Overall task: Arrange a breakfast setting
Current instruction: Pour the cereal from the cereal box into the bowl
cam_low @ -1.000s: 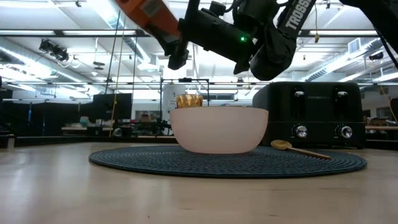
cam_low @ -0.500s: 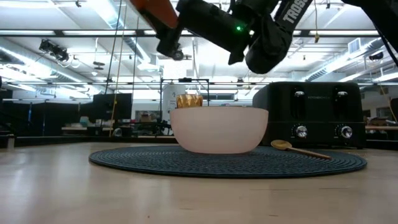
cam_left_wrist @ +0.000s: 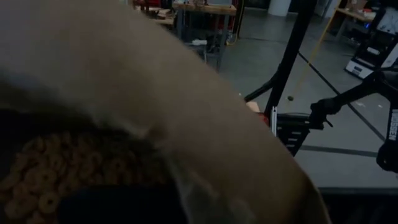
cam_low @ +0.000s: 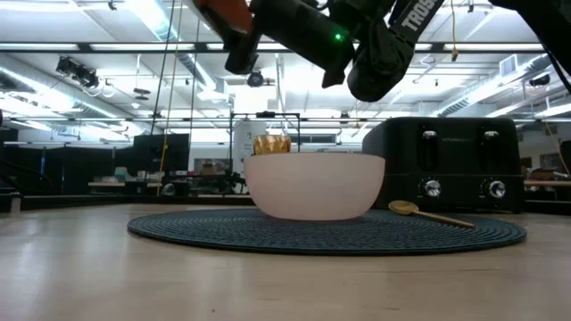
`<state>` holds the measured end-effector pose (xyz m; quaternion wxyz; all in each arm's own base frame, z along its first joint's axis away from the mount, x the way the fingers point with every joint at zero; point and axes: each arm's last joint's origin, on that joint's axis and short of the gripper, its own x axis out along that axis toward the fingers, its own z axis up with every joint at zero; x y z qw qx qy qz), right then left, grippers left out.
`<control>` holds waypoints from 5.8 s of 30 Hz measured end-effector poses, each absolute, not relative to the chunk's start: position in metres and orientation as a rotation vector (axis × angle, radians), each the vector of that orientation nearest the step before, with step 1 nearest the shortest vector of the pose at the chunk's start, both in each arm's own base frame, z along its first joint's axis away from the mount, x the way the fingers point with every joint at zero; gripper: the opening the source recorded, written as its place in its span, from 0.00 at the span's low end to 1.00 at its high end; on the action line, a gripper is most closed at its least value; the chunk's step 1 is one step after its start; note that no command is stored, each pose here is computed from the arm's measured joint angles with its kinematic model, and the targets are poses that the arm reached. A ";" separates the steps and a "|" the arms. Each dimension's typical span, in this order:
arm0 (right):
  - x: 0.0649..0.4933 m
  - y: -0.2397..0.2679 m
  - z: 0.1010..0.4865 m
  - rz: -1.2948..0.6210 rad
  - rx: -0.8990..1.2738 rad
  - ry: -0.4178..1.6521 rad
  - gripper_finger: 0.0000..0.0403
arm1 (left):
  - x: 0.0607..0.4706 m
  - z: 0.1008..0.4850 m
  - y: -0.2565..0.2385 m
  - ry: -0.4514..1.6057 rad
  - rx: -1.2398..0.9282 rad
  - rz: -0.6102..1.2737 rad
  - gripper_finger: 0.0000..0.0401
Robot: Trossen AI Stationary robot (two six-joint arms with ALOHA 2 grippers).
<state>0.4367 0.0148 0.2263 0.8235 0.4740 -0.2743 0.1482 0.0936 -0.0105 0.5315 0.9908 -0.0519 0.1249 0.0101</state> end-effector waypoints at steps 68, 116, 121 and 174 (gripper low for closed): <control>0.451 0.017 0.275 0.493 0.808 -0.689 0.98 | 0.100 0.528 -0.032 0.230 -0.005 -0.290 0.00; 0.421 0.016 0.252 0.287 0.564 -0.655 0.80 | 0.038 0.521 -0.006 0.240 -0.171 -0.087 0.62; 0.394 0.016 0.265 0.250 0.506 -0.674 0.80 | 0.039 0.521 -0.007 0.234 -0.143 -0.092 0.62; 0.144 0.050 0.219 0.061 0.250 -0.567 0.76 | 0.230 0.265 -0.059 0.051 0.003 0.270 0.62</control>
